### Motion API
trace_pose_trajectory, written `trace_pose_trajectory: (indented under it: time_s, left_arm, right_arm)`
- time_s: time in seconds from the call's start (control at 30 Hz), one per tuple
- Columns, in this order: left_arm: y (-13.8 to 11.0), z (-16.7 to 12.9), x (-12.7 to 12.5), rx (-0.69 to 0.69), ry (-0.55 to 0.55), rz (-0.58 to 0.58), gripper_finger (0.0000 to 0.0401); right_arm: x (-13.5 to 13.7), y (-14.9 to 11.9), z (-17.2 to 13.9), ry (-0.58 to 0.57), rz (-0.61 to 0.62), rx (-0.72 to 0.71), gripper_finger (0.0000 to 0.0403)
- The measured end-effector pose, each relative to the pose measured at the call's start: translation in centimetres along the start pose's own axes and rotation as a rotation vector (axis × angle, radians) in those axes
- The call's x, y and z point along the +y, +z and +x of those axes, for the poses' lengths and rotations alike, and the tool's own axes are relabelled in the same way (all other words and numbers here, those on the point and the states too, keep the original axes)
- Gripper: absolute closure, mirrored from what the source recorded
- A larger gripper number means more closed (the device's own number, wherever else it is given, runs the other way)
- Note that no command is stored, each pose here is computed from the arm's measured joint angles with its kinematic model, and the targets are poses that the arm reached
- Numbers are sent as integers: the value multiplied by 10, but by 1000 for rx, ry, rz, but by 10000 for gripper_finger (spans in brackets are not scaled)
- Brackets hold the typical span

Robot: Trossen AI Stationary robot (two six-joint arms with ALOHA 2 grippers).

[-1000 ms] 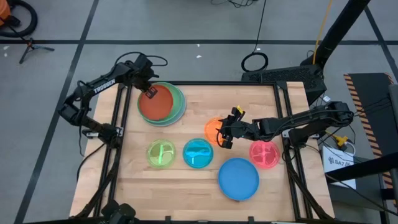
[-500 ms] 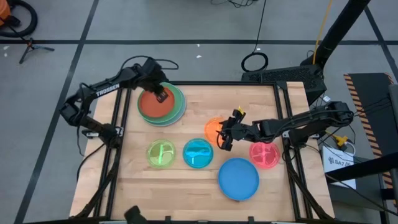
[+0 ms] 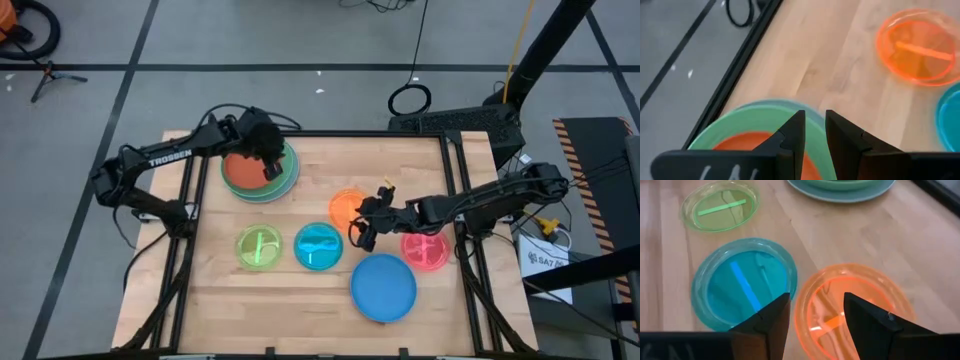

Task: Stack plastic plates
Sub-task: Stack the blue plate on top of the orange plate

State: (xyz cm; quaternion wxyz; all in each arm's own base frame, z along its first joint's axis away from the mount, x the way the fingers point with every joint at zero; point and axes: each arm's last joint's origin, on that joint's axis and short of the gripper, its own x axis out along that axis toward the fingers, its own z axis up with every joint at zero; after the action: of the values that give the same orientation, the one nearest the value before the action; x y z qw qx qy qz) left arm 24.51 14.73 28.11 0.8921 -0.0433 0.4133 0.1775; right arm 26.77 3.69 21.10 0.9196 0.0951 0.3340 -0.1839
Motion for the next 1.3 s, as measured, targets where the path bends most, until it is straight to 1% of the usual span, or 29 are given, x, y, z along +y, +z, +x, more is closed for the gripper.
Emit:
trace_pose_trajectory:
  time_s: [0.27, 0.43, 0.57, 1.03, 1.17, 1.3]
  left_arm:
    - [14, -7, -29, -123, -48, 132, 318]
    - [19, -8, -40, -168, -67, 194, 318]
    - [20, -8, -46, -176, -81, 213, 318]
    - [20, -9, -61, -180, -117, 253, 318]
    - [20, -9, -65, -181, -127, 263, 318]
    - [20, -9, -67, -182, -132, 269, 318]
  right_arm:
    - [6, -6, -3, 45, 118, 52, 225]
    - [11, -9, -5, 67, 193, 67, 225]
    - [15, -11, -7, 107, 255, 95, 225]
    - [27, -17, -13, 143, 385, 123, 225]
    - [28, -18, -13, 169, 426, 158, 225]
    - [25, -22, -14, 136, 446, 197, 225]
